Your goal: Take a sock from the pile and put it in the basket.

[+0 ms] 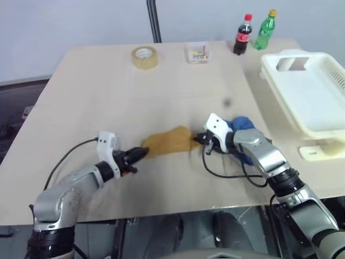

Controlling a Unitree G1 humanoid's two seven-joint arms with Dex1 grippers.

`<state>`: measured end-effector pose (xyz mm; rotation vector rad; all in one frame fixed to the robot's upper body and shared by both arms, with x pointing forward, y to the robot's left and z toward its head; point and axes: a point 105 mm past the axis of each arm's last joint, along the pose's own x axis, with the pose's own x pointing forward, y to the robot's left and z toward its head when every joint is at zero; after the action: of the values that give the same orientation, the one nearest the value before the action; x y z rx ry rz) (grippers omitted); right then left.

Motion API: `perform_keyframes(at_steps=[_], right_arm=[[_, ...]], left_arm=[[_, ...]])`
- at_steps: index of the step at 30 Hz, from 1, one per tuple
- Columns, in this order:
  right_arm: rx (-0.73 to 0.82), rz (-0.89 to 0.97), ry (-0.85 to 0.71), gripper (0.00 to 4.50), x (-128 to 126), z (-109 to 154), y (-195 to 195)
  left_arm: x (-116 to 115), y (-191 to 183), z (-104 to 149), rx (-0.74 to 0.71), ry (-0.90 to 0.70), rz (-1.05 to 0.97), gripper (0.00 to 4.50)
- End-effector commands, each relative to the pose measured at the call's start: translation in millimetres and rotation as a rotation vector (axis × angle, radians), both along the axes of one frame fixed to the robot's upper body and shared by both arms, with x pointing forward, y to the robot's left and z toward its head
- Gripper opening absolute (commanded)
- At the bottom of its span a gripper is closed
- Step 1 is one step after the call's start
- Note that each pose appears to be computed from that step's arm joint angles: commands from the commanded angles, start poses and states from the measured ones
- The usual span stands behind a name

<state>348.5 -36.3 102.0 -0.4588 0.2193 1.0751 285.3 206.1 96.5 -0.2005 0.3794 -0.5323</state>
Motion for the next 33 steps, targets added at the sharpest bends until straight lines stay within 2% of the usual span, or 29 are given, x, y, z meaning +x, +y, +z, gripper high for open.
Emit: perform_keyframes(at_steps=[1,2,3,6,7,8,11,12,19,25,28,33], right_arm=[[0.008,0.021,-0.101,1.37,2,21,-7],[0.008,0.025,-0.129,1.98,0,26,-8],[0.024,0.024,-0.166,2.42,-1,34,-9],[0.066,0.049,-0.219,2.42,-14,54,-13],[0.079,0.061,-0.218,2.14,-19,59,-15],[0.095,0.074,-0.22,1.63,-24,65,-17],[0.126,0.073,-0.218,0.76,-29,72,-20],[0.134,0.082,-0.217,0.12,-30,73,-18],[0.1,0.162,-0.197,0.06,-24,47,18],[0.001,0.184,-0.144,0.06,-11,4,30],[-0.059,0.206,-0.139,0.06,-11,-10,29],[-0.054,0.207,-0.137,0.06,-11,-10,28]], left_arm=[[-1,10,17,0.013,-0.078,0.018,3.36],[-4,11,20,0.01,-0.09,0.008,3.87],[-9,14,23,0.005,-0.098,-0.004,3.88],[-23,21,32,-0.038,-0.102,-0.04,3.88],[-27,24,34,-0.043,-0.099,-0.056,3.88],[-30,28,35,-0.046,-0.086,-0.063,3.88],[-32,36,36,-0.03,-0.072,-0.071,3.88],[-32,37,34,-0.027,-0.062,-0.067,3.88],[-14,36,14,0.03,0.007,-0.006,3.88],[3,11,0,0.027,0.081,-0.057,3.88],[2,-3,0,-0.007,0.121,-0.13,3.88],[-6,-26,8,-0.156,0.14,-0.283,3.88]])
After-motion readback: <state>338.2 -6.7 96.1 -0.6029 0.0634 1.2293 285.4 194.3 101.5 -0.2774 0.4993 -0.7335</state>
